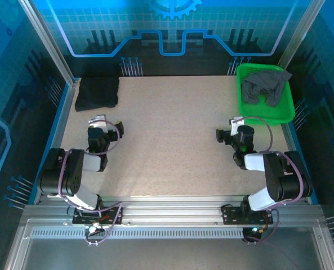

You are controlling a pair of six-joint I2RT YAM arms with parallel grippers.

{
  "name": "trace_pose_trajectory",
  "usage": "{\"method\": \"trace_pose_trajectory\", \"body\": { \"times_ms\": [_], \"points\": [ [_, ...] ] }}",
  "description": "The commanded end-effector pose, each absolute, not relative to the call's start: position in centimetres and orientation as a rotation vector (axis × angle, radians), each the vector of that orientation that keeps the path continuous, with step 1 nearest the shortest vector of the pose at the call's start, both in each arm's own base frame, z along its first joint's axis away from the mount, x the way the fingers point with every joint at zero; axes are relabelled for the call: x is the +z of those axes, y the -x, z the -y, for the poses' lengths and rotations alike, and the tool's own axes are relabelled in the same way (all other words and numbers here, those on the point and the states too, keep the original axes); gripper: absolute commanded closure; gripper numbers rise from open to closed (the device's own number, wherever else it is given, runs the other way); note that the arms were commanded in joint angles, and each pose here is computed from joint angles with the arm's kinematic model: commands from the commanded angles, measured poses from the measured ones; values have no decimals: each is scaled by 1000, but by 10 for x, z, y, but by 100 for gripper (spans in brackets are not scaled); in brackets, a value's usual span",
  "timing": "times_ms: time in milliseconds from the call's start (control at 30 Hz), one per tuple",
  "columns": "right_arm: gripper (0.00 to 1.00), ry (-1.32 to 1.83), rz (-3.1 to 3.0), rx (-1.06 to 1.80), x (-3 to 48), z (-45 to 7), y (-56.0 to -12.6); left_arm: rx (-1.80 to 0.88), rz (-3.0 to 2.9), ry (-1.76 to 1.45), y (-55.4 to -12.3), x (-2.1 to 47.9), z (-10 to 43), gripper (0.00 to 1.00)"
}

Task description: Fold and stack the t-shirts

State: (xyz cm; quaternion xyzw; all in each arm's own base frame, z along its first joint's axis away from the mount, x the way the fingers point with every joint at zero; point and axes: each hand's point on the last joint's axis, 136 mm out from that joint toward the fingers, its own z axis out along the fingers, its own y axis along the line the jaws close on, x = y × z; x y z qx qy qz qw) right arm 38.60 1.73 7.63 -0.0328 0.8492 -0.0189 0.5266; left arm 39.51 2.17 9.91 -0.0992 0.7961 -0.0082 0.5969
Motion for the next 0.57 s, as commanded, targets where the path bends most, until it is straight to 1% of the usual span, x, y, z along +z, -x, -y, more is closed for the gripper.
{"method": "trace_pose_trajectory", "body": {
  "times_ms": [0,533],
  "points": [
    [0,100,-1961,-36,95,-22,-397,-18,-1871,189,-394,97,-17,1],
    [0,106,-1964,-28,94,-23,-397,-9,-1874,184,-394,96,-16,1]
  ]
}}
